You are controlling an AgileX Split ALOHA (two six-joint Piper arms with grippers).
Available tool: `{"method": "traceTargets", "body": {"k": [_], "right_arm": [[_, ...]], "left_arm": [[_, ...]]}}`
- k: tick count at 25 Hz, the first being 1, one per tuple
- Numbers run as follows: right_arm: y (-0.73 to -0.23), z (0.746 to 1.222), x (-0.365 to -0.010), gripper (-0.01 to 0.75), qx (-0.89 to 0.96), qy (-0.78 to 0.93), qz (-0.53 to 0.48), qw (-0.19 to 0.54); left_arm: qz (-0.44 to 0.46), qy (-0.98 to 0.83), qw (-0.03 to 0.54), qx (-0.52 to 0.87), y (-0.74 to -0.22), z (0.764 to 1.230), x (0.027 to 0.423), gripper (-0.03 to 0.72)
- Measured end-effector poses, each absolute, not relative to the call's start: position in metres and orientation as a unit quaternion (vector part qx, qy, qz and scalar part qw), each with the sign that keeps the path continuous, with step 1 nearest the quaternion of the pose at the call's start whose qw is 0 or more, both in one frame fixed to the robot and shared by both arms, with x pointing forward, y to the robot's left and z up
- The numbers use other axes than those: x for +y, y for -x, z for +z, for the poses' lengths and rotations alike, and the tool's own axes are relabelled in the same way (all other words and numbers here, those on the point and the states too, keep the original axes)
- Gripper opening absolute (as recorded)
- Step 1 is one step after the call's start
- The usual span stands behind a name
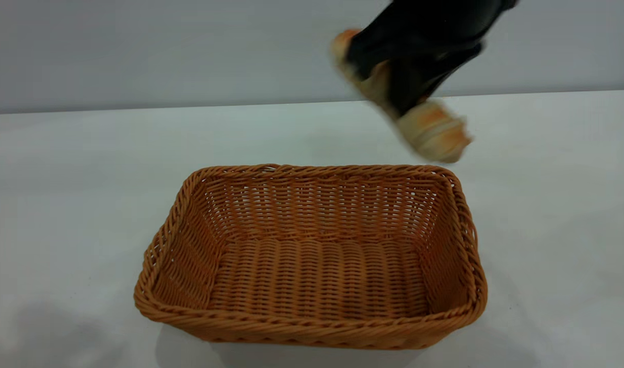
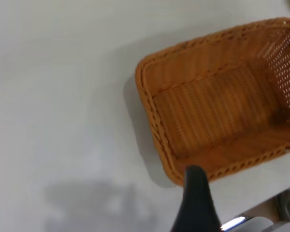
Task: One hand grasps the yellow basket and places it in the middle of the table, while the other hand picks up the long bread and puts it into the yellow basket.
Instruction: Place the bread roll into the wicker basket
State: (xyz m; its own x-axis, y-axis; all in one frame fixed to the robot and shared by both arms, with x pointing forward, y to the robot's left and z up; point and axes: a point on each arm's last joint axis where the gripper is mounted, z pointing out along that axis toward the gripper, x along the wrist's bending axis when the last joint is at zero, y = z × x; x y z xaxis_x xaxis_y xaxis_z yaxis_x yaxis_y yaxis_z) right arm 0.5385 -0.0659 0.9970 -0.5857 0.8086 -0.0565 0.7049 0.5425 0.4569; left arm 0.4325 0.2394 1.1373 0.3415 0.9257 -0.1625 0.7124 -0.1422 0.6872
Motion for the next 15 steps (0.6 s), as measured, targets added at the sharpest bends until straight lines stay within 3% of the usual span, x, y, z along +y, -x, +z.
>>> {"method": "traceTargets", "body": {"k": [5, 15], "right_arm": [[-0.526, 0.969, -0.036, 0.058, 0.894, -0.392, 0.183, 0.116], [-0.531, 0.914, -0.028, 0.058, 0.908, -0.385, 0.139, 0.091]], "left_arm": [[0.170, -0.734, 0.369, 0.544, -0.398, 1.137, 0.247, 0.584], [0.196, -0.720, 0.403, 0.530, -0.343, 1.128, 0.259, 0.584]]}}
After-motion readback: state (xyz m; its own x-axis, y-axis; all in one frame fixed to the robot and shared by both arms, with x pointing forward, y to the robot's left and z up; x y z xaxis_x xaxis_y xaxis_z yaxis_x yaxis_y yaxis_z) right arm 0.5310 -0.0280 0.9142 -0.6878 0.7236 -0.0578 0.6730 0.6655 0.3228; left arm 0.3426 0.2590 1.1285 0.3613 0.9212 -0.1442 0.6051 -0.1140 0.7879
